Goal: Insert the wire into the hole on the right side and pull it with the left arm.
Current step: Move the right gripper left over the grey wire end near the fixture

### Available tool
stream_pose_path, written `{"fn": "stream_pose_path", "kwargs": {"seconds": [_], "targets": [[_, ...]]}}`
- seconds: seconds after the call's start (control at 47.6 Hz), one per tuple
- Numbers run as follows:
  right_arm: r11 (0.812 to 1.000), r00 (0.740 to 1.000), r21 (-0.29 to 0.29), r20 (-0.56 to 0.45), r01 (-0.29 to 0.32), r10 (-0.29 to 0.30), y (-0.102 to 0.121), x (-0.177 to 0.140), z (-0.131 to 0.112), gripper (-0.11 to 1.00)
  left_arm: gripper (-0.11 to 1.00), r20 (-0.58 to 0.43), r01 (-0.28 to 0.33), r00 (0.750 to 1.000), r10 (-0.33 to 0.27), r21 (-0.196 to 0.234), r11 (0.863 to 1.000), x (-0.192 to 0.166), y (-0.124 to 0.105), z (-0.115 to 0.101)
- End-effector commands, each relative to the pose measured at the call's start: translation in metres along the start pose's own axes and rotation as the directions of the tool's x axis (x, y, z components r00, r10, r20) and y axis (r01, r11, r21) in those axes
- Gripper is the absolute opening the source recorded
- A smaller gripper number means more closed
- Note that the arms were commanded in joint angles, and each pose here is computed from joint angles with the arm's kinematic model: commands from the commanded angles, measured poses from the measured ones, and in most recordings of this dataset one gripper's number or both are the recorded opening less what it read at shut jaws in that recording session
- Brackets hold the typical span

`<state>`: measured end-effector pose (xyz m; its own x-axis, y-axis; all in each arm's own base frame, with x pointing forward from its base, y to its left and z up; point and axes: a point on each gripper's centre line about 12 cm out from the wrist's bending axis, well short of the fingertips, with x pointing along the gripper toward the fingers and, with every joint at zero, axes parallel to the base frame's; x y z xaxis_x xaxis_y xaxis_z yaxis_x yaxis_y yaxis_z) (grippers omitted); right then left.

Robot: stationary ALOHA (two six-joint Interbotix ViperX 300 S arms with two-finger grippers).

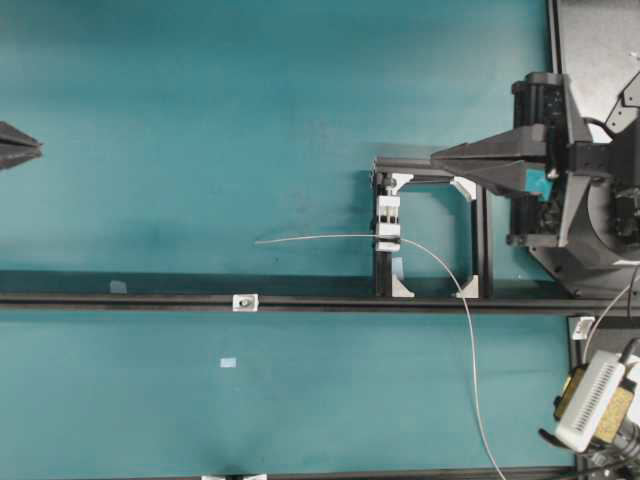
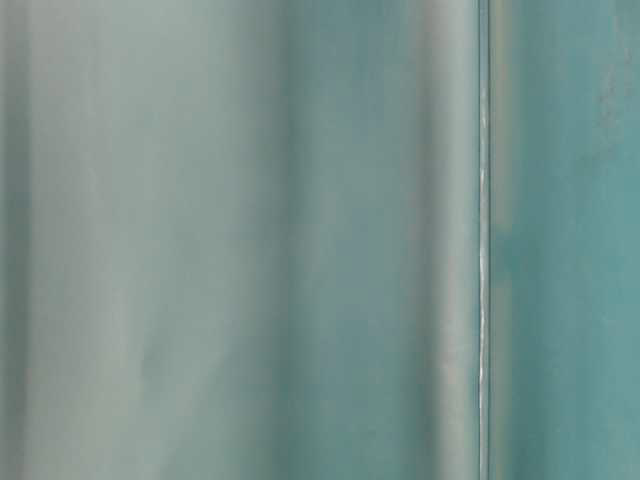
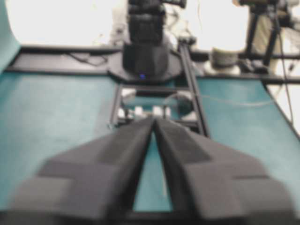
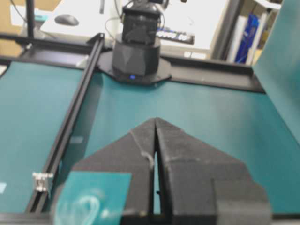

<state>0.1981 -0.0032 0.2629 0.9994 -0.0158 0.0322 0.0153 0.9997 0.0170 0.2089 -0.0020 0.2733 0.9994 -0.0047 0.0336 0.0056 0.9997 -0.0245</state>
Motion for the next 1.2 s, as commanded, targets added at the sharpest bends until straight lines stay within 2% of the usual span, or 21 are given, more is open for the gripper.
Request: {"fn": "stream_pose_path", "kwargs": {"seconds": [0.0,0.126,0.189,0.252,0.378,0.421,0.568,0.778,1.177], "targets": [[1.0,1.0,0.009,-0.003,0.003,-0.003,0.0,0.006,0.003,0.0,0.0,0.004,0.004,1.0,-0.004,-0.001,1.0,0.004,-0.001,0.002],[1.0,0.999,0.024,-0.032,0.005,-0.004,-0.001,0.013,-0.001,0.01,0.23,-0.014,0.003,1.0,-0.003,-0.001,1.0,0.008,-0.001,-0.005],[0.999,0.999,0.041,-0.043,0.006,-0.004,-0.001,0.016,-0.002,0.09,0.4,-0.029,0.001,1.0,-0.002,-0.005,1.0,0.011,-0.001,-0.009],[0.998,0.998,0.061,-0.055,0.008,-0.005,-0.001,0.019,-0.004,0.22,0.55,-0.049,0.001,0.999,-0.001,-0.006,1.0,0.014,-0.001,-0.013],[0.995,0.996,0.103,-0.087,0.014,-0.005,-0.001,0.026,-0.009,0.6,0.55,-0.086,-0.003,0.996,0.002,-0.009,1.0,0.021,0.0,-0.021],[0.993,0.995,0.115,-0.095,0.016,-0.005,-0.001,0.027,-0.011,0.68,0.55,-0.103,-0.006,0.995,0.004,-0.011,1.0,0.024,0.0,-0.024],[0.989,0.99,0.148,-0.138,0.026,-0.005,-0.001,0.035,-0.02,0.68,0.55,-0.147,-0.011,0.989,0.009,-0.012,1.0,0.032,0.001,-0.033],[0.987,0.975,0.153,-0.221,0.041,-0.007,-0.001,0.049,-0.034,0.68,0.57,-0.21,-0.014,0.978,0.011,-0.013,1.0,0.041,0.002,-0.048],[0.988,0.897,0.138,-0.441,0.067,0.001,0.002,0.083,-0.074,0.68,0.57,-0.28,-0.025,0.96,0.021,-0.012,1.0,0.051,0.004,-0.066]]}}
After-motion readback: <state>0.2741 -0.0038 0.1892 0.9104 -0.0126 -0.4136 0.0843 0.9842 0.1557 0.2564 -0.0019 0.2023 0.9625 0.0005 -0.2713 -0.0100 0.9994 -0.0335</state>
